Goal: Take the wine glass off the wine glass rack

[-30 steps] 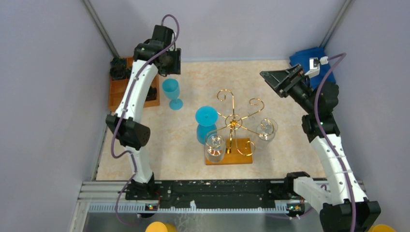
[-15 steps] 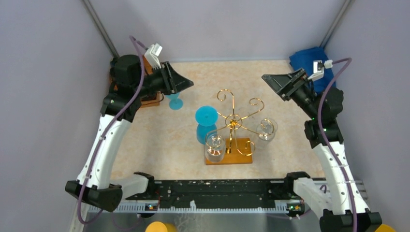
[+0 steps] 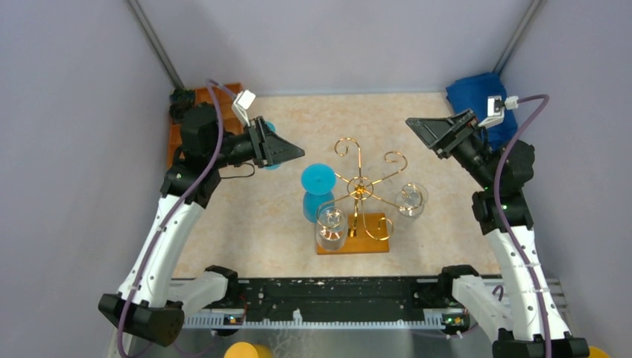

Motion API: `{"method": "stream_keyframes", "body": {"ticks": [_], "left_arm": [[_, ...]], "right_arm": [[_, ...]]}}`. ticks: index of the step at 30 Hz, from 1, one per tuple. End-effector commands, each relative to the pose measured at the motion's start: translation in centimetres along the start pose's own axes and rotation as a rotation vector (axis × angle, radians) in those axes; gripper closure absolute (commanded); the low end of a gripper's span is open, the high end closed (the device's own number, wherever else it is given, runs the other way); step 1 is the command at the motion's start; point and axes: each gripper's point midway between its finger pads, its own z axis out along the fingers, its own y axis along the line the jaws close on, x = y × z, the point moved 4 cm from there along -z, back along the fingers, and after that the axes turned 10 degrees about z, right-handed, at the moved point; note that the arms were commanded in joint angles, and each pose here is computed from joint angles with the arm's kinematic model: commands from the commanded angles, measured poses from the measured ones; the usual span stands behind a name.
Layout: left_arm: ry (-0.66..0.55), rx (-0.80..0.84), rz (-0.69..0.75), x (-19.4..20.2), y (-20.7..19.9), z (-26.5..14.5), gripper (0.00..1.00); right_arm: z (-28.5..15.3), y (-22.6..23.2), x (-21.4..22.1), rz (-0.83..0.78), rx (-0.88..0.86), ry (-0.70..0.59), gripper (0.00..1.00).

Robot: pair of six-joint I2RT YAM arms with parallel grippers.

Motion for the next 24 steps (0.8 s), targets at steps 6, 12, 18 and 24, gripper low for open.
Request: {"method": "stream_keyframes", "body": {"ticks": [6,12,18,24], "left_arm": [[0.042,0.064,-0.052,2.9,-0.5,-0.8,0.56],[0.043,0.079,-0.041,3.1,-1.1,-0.6,0.57],[0.054,0.106,-0.028,3.3,-2.0,0.1,0.57],[0.057,0.121,-0.015,3.4,-2.7,0.4,0.64]], "right_arm": [[-0.4,1.4,-0.4,-0.013,-0.044,-0.032,0.15],[-0.4,1.2,-0.3,-0.002,-0.047,-0.033,0.16],[-0.3,0.9,-0.3,0.004,-0.044,-0.034,0.16],[-0.1,0.4,-0.1,0.012,-0.041,-0.029,0.16]]}}
